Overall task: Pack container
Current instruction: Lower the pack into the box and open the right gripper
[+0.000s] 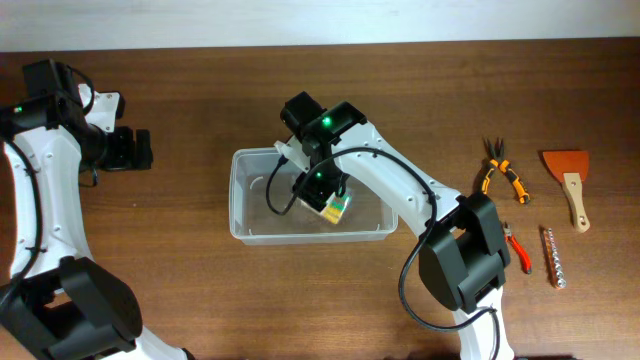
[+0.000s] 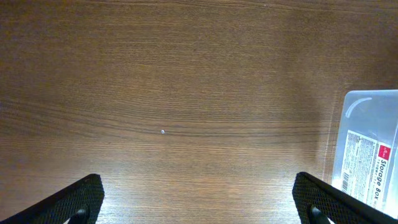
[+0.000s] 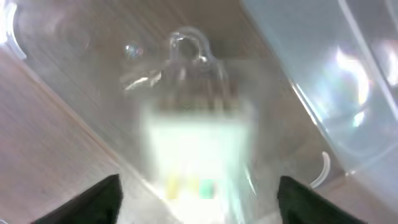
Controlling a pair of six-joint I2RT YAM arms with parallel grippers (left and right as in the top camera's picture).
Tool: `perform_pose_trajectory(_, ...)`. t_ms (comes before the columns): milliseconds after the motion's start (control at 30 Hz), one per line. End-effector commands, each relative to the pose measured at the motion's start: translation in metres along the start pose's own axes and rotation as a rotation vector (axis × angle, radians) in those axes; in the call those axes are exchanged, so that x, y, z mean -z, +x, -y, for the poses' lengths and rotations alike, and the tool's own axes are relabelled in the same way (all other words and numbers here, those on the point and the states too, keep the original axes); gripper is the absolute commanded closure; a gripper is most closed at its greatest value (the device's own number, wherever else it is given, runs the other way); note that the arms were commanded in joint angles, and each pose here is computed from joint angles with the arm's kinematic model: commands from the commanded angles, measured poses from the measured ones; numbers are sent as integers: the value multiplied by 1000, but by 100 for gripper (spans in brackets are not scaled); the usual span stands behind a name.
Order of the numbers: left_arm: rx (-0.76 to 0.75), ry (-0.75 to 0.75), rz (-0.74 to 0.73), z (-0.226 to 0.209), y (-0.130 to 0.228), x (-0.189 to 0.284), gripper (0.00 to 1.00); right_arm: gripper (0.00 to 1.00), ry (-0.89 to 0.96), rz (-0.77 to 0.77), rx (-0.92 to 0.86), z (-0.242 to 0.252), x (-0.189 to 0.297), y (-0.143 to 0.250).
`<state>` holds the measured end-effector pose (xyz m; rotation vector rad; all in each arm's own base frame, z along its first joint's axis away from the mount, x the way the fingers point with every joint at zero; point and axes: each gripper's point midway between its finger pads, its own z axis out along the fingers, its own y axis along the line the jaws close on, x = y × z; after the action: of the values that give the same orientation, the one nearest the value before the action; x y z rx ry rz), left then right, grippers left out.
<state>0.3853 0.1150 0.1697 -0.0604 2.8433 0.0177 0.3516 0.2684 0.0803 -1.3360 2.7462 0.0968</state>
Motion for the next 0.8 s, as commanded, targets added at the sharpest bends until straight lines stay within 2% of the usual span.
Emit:
perform_pose_trajectory(0,18,8,-9,-2,2,-4,1,12,-6,17,1,-1,5,-2)
perform_pose_trajectory(67,18,8,-9,-2,2,-4,1,1,-6,20,-23,-1,5,-3)
perform_pose_trajectory(233,18,9,-11,-2,2,-4,1,1,22,70,-128,7,26,-15)
perform_pose_trajectory(433,19,11,-20,-1,5,-4,1,1,98,166,-268,52,117,-16)
perform_pose_trajectory(567,19,12,-23,-1,5,-4,1,1,186,235,-403,102,184,16)
perform_pose_trajectory(767,19,11,-20,-1,4,-4,1,1,326,338,-686,183,254,95)
